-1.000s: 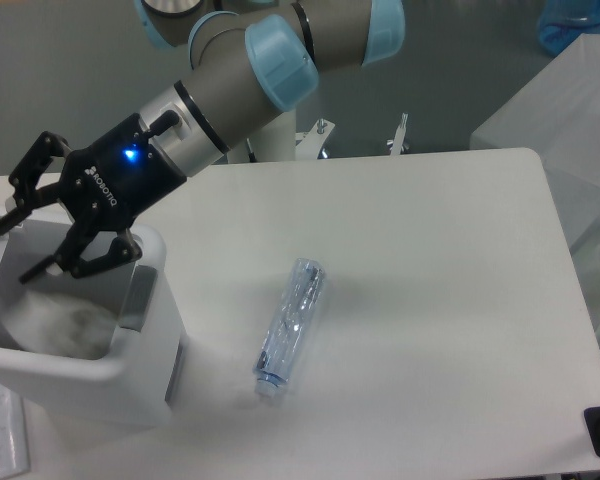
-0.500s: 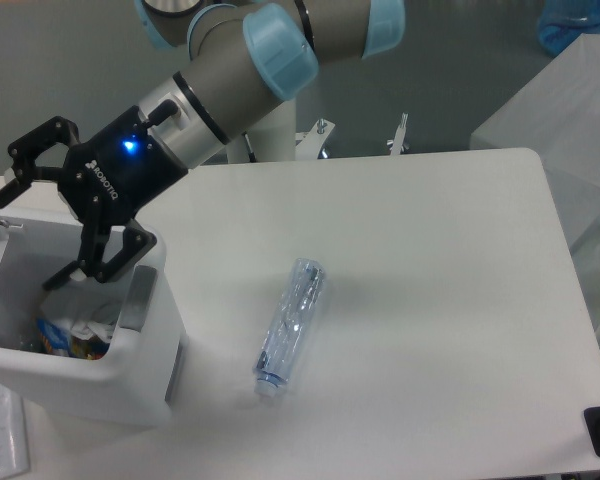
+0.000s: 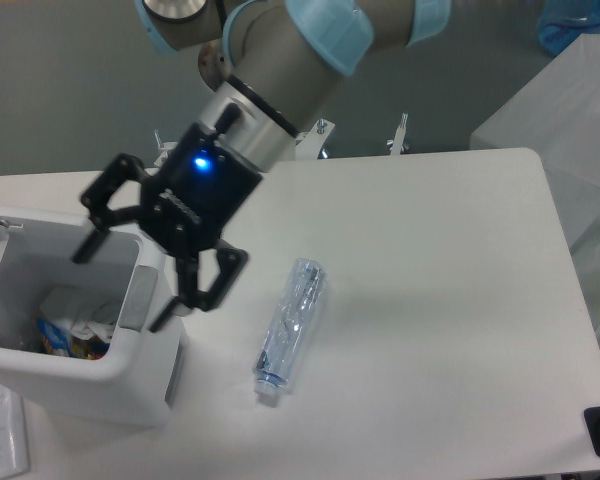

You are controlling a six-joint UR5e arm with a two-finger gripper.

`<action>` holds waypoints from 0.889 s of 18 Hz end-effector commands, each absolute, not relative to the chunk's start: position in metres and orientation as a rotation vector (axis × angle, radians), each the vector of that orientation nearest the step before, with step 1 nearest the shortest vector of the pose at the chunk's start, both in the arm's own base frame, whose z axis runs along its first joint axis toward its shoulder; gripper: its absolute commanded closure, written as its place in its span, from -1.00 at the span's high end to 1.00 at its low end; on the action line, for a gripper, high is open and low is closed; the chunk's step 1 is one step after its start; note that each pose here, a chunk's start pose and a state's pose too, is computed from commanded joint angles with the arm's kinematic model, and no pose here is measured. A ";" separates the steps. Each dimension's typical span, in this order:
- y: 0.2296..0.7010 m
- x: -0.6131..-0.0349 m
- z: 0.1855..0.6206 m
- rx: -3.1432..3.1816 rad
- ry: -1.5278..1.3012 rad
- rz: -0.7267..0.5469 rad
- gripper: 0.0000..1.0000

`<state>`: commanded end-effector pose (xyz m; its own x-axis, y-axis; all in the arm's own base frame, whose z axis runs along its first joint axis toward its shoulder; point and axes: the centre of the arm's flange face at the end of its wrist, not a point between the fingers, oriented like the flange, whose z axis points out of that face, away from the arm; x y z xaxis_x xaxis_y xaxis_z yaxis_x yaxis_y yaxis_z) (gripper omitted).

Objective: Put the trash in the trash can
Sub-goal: 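Move the open gripper over the clear plastic bottle and lower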

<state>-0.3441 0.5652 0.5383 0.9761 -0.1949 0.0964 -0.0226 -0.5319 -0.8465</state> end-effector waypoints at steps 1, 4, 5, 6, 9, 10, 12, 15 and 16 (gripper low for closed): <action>0.562 -0.351 0.537 -2.138 0.155 -0.185 1.00; 0.560 -0.374 0.523 -2.208 0.140 -0.090 1.00; 0.561 -0.380 0.513 -2.229 0.141 -0.075 1.00; 0.562 -0.384 0.506 -2.241 0.152 -0.066 1.00; 0.564 -0.404 0.478 -2.287 0.162 -0.043 1.00; 0.565 -0.409 0.470 -2.314 0.168 -0.023 1.00; 0.563 -0.420 0.448 -2.416 0.157 0.056 1.00; 0.562 -0.429 0.426 -2.510 0.122 0.088 1.00; 0.562 -0.429 0.423 -2.519 0.119 0.080 1.00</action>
